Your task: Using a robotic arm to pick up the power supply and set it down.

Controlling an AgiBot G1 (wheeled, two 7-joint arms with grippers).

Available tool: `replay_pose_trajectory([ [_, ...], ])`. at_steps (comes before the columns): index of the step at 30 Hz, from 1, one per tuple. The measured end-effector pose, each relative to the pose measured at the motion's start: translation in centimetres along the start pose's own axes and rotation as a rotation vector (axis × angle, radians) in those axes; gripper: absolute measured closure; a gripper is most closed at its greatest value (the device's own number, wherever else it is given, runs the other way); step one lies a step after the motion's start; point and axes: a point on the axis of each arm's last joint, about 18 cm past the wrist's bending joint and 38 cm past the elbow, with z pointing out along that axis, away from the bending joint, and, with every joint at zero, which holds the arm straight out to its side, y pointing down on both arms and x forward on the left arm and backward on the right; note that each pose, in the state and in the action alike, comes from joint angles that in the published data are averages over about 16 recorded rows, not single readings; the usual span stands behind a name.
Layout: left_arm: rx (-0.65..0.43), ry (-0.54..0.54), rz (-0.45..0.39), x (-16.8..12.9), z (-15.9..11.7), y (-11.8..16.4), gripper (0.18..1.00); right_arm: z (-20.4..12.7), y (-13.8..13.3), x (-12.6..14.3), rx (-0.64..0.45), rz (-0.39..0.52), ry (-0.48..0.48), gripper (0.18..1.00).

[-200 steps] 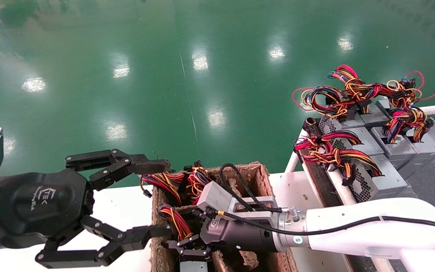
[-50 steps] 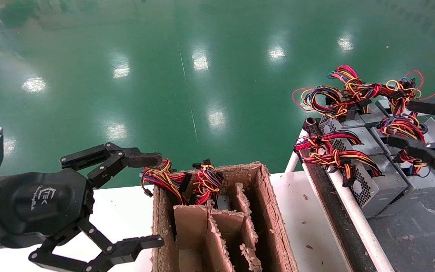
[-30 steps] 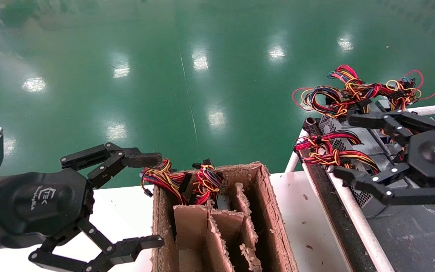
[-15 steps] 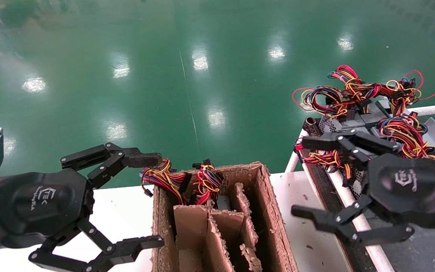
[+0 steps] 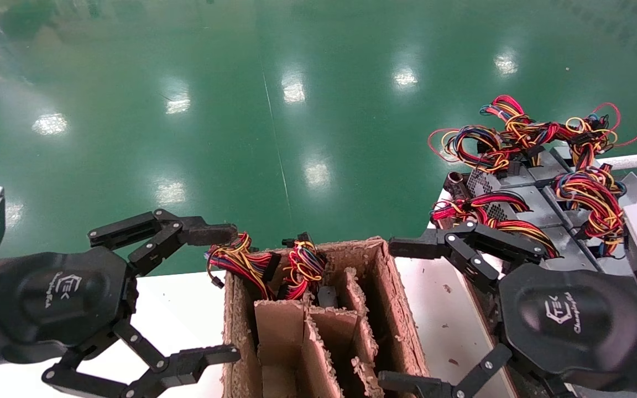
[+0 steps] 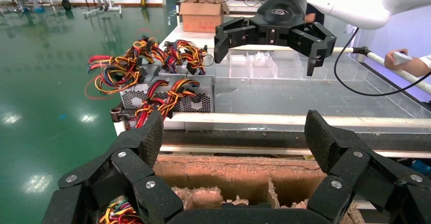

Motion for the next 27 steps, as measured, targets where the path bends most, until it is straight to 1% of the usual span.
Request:
replay_pose_trajectory([
  [27, 0.000, 0.000, 0.000, 0.00, -0.01, 0.00, 0.184, -0.20, 0.04, 0.23, -0.005, 0.001, 0.009, 0.178],
])
